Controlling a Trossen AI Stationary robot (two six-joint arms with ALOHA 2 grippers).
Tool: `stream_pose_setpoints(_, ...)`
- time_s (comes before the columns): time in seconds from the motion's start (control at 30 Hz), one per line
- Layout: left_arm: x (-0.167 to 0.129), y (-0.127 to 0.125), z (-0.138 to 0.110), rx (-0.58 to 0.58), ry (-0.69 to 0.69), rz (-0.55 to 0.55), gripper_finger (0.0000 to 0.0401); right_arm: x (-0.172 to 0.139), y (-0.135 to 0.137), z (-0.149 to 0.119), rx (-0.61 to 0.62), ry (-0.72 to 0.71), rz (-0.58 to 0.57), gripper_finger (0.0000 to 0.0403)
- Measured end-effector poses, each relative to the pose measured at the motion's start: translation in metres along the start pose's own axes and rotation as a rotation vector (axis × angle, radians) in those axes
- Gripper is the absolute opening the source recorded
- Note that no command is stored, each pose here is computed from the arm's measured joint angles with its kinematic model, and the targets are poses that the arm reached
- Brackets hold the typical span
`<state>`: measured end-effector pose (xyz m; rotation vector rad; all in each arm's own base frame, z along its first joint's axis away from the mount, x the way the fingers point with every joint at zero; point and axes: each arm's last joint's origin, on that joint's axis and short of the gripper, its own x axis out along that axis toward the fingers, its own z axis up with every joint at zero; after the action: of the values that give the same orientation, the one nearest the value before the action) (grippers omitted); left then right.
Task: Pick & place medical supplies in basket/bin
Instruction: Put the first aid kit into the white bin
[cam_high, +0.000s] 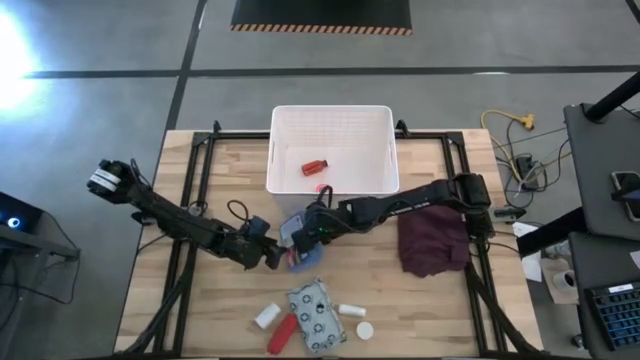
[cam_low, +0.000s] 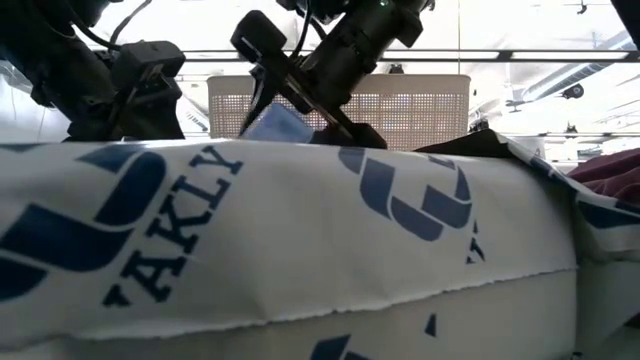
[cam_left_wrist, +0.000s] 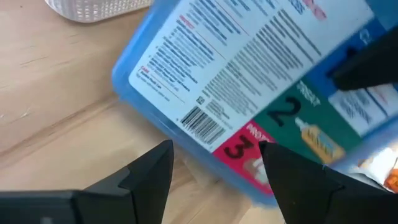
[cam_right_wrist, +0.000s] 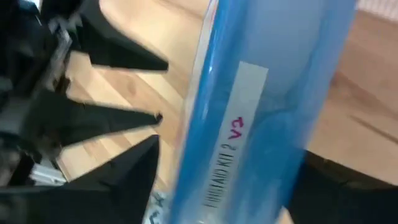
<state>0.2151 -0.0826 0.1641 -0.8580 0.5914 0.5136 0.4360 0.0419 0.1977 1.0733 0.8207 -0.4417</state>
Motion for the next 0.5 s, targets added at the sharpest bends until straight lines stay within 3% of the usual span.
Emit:
stream_pose_setpoints(0.2,-0.001,0.0,-0.001,0.004,-0.005,-0.001,0.023,-0.007,0.006,-0.008,-0.068,0.02,0.011,0.0154)
stream_pose_setpoints(0.37,-0.015,-0.006,-0.013,0.014,0.013,-0.051,0.023,-0.049,0.02,-0.007,-0.169,-0.013,0.068,0.0149)
stream_pose_setpoints(0.5,-0.033,0.0,-0.022,0.023,-0.018,-0.02,0.023,-0.106,0.036,0.001,-0.245,-0.096,0.206,0.0171)
